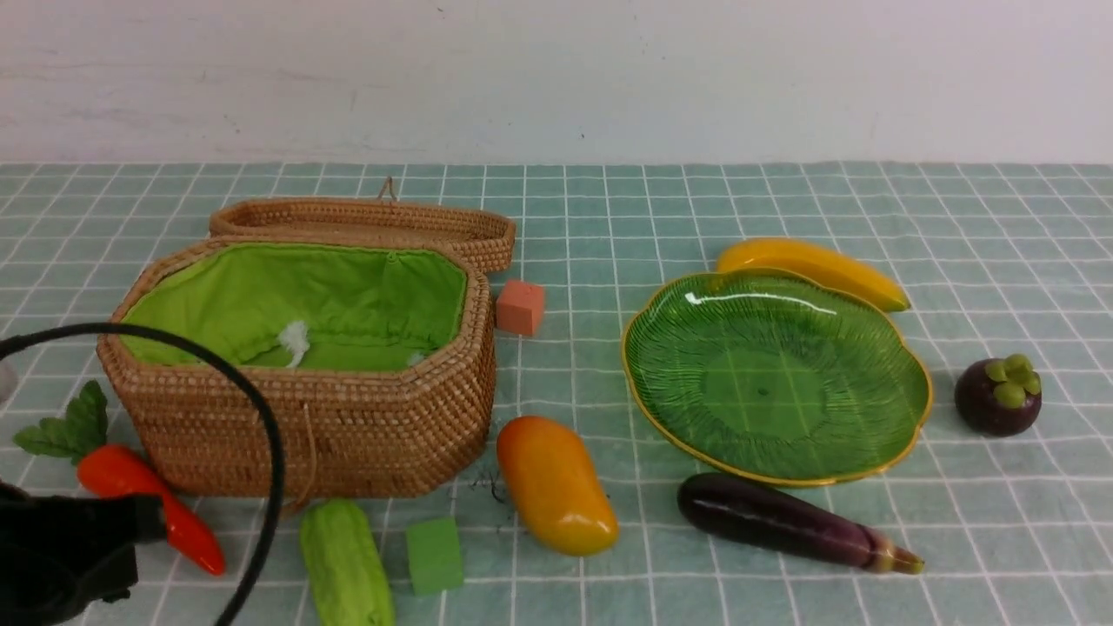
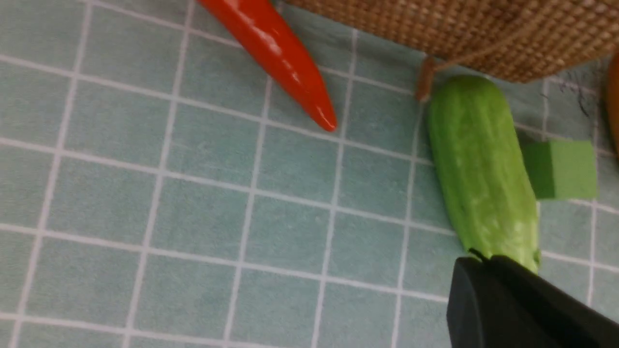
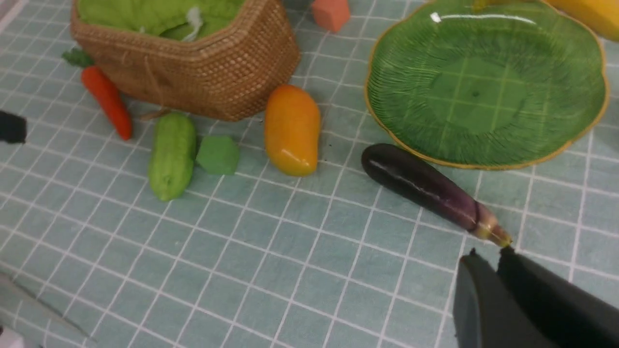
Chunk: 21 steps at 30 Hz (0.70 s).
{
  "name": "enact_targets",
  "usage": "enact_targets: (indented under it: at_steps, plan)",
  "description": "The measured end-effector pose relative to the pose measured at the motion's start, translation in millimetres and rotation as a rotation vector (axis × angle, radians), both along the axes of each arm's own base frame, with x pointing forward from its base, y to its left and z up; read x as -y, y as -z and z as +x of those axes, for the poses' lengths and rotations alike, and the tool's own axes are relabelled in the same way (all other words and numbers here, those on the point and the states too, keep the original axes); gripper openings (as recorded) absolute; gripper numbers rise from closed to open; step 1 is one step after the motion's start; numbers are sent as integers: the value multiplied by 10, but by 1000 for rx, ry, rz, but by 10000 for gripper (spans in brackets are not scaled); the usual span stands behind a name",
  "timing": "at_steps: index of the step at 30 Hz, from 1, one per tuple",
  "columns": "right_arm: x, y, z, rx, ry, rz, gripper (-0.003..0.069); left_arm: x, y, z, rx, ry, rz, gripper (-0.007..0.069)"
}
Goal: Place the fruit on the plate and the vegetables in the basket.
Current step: Use the left arm to grab a carrot and put it into the left basket
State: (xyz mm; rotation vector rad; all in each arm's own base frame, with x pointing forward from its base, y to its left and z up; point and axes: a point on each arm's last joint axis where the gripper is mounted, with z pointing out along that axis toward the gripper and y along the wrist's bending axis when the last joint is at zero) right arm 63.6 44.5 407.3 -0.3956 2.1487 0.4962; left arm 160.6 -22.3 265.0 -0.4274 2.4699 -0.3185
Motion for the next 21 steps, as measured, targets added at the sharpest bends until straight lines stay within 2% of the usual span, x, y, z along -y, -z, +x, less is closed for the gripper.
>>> enact_targets:
  at_steps: [3,4,6,12,14,18,21]
  plan:
    - [-42,-70,63,13,-24,-23,62,-150,26,57,-18,-104,8,-13]
    - [-53,-67,82,17,-35,-41,64,-271,54,84,-32,-184,0,-13]
    - [-55,-63,83,18,-43,-50,67,-321,84,116,-46,-226,-26,-13]
    - [-56,-63,84,48,-78,-94,71,-278,217,307,-64,-185,-89,2]
    - [-56,-63,84,58,-89,-107,73,-268,274,398,-57,-189,-112,43]
    - [-56,-63,84,66,-98,-119,78,-277,413,566,-60,-232,-153,214]
    - [-56,-63,84,67,-99,-120,80,-290,556,647,-106,-242,-150,312]
